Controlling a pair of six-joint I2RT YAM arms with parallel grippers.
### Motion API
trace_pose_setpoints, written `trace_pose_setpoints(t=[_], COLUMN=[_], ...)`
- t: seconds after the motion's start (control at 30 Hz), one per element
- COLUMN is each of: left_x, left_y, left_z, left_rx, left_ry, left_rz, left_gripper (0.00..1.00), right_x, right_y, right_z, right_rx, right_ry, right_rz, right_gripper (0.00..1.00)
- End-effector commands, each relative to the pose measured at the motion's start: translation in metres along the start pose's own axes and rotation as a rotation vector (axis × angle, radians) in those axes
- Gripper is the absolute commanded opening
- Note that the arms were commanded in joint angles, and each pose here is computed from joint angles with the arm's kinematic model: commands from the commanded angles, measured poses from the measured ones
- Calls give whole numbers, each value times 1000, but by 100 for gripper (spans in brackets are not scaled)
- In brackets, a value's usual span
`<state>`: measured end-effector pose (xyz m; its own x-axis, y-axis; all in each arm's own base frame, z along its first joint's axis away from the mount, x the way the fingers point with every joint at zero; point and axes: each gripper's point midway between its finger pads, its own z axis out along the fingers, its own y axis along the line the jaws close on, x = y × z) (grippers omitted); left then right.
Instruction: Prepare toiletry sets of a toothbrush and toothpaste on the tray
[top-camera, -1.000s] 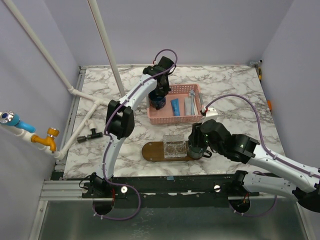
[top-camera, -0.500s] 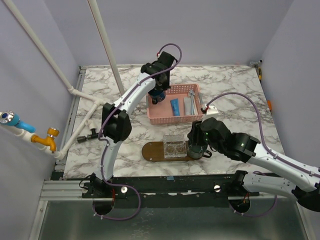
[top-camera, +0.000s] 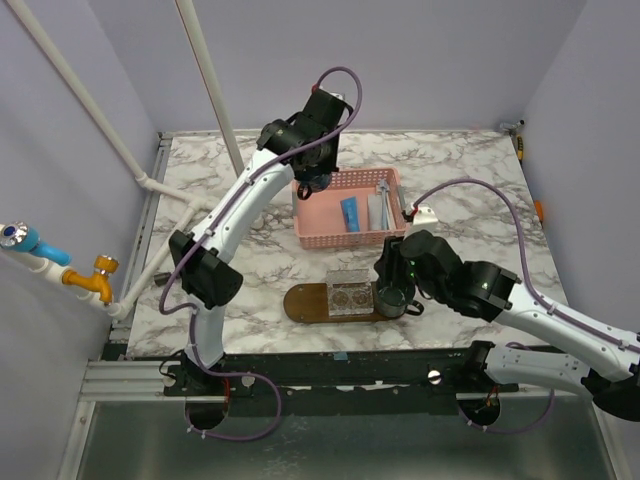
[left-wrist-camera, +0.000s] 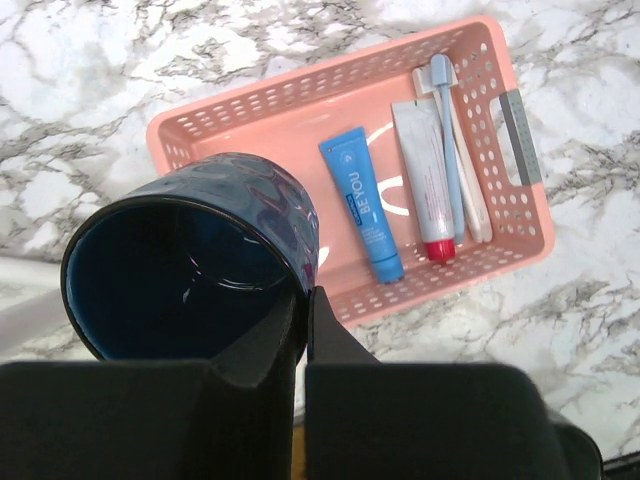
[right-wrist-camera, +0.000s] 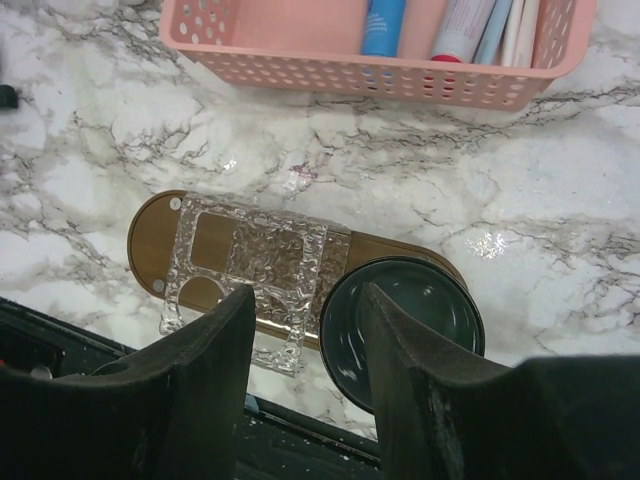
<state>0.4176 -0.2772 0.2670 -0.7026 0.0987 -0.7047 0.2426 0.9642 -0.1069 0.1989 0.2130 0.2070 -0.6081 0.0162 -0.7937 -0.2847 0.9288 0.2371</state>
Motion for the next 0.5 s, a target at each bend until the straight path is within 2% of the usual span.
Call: trace_pose_setpoints(t=[0.0, 0.2, 0.47], left_x=[2, 39, 97], left_y=[8, 12, 12], left_z=[-58, -87, -111], left_rx=[-49, -95, -49], left_ry=[-51, -19, 20], left_rz=[72, 137, 129], left_gripper=[0, 0, 0], right_x=[-10, -13, -13], right_y=[-6, -7, -16], right_z=[-5, -8, -11], right_rx=[43, 54, 105], right_ry=[-25, -28, -27], right_rz=[3, 25, 40], right_gripper=[50, 50, 50])
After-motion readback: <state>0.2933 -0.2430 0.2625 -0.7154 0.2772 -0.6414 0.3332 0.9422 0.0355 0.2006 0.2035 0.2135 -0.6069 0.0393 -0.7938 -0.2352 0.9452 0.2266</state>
